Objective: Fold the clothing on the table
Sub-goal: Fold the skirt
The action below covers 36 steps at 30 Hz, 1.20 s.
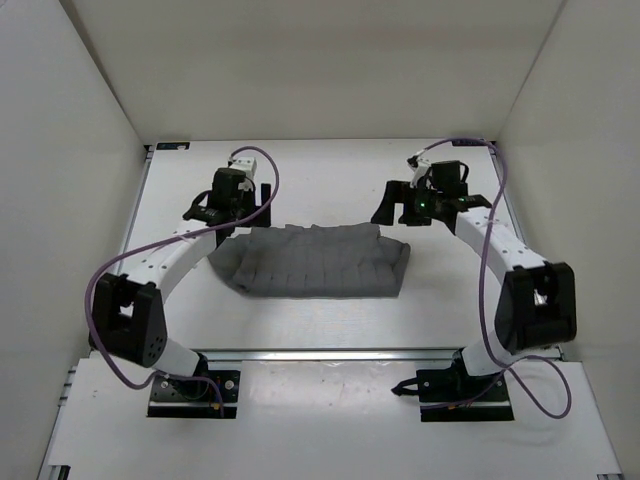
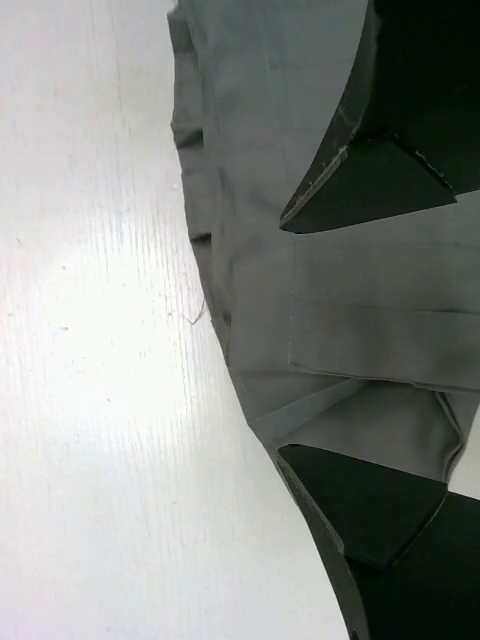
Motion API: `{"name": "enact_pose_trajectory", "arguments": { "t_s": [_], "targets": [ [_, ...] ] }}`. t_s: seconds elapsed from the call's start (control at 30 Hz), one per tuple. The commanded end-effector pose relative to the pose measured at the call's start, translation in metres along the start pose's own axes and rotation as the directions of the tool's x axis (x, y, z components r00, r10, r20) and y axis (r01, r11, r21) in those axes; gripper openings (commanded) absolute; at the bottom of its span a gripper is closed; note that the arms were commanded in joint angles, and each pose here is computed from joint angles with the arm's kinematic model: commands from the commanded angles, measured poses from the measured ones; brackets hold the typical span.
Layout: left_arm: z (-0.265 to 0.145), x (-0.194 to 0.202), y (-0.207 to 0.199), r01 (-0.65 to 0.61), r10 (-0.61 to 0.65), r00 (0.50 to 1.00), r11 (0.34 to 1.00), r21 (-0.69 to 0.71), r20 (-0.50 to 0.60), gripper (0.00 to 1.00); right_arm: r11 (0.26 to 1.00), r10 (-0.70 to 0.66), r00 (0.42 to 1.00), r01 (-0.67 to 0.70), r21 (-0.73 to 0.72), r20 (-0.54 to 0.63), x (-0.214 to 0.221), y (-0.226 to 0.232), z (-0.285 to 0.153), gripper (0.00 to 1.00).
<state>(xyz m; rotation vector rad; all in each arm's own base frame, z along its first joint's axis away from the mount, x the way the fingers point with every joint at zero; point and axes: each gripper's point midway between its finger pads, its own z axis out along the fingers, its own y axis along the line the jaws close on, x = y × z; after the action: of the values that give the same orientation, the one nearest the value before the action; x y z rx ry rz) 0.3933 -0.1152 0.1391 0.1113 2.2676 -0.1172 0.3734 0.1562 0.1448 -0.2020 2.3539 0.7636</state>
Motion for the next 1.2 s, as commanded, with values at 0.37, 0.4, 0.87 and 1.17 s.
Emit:
{"name": "enact_pose_trajectory", "arguments": {
  "t_s": [0.37, 0.4, 0.87, 1.17],
  "targets": [
    [-0.044, 0.099, -0.005, 0.025, -0.023, 0.992, 1.0, 0.013, -0.121, 0.96, 0.977, 0.165, 0.981, -0.148, 0.156, -0.105, 0.115, -0.024, -0.028, 0.95],
    [-0.044, 0.103, -0.002, 0.023, -0.023, 0.991, 1.0, -0.003, -0.13, 0.96, 0.977, 0.161, 0.982, -0.144, 0.16, -0.101, 0.114, -0.024, -0.026, 0.95],
    [-0.027, 0.131, 0.022, -0.013, -0.025, 0.968, 0.989, -0.148, -0.25, 0.88, 0.962, 0.162, 0.968, -0.112, 0.25, -0.19, 0.123, -0.039, 0.012, 0.79],
    [-0.013, 0.158, 0.003, -0.003, -0.029, 0.946, 0.995, -0.097, -0.323, 0.59, 0.965, 0.166, 0.967, -0.119, 0.233, -0.195, 0.127, -0.036, 0.024, 0.22]
  ]
}}
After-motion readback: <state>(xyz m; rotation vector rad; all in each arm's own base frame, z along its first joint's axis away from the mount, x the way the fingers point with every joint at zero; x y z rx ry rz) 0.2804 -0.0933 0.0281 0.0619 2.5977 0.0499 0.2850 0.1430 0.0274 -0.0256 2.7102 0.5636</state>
